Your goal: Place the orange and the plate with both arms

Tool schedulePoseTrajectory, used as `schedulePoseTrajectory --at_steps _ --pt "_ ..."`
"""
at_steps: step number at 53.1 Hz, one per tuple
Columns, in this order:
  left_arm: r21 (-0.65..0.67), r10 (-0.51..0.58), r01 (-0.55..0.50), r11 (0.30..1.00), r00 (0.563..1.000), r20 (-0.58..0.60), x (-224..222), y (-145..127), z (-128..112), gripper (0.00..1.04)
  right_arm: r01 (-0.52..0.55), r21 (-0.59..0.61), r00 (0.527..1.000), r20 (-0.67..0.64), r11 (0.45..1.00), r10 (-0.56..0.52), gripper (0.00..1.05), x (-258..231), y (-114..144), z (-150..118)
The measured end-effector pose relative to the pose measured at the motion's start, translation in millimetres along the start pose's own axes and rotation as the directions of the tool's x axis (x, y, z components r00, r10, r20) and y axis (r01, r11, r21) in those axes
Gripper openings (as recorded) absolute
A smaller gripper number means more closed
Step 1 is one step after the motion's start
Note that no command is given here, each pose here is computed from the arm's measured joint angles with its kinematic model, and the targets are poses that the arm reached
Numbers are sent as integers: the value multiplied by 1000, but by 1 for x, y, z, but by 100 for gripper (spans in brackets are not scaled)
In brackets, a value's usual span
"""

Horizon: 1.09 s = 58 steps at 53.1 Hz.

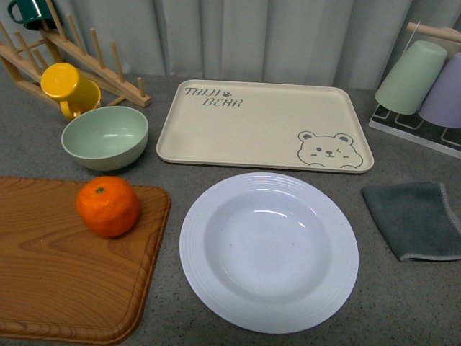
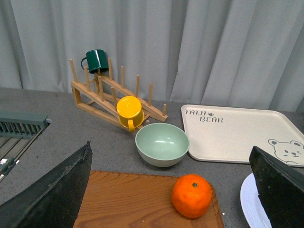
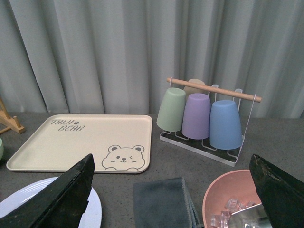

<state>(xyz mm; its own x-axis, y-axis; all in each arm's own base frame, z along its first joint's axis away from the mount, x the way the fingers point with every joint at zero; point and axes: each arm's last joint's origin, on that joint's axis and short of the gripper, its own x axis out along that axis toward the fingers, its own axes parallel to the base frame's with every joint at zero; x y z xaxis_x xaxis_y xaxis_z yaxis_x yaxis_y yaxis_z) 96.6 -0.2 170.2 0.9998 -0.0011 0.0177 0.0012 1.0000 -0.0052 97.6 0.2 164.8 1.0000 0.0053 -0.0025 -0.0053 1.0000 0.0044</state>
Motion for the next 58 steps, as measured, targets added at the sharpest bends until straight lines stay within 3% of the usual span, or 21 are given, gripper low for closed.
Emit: schedulePoseTrajectory --at_steps 58 --pt "0 0 0 1000 1000 0 0 0 0 98 0 0 1000 0 1000 0 96 0 0 0"
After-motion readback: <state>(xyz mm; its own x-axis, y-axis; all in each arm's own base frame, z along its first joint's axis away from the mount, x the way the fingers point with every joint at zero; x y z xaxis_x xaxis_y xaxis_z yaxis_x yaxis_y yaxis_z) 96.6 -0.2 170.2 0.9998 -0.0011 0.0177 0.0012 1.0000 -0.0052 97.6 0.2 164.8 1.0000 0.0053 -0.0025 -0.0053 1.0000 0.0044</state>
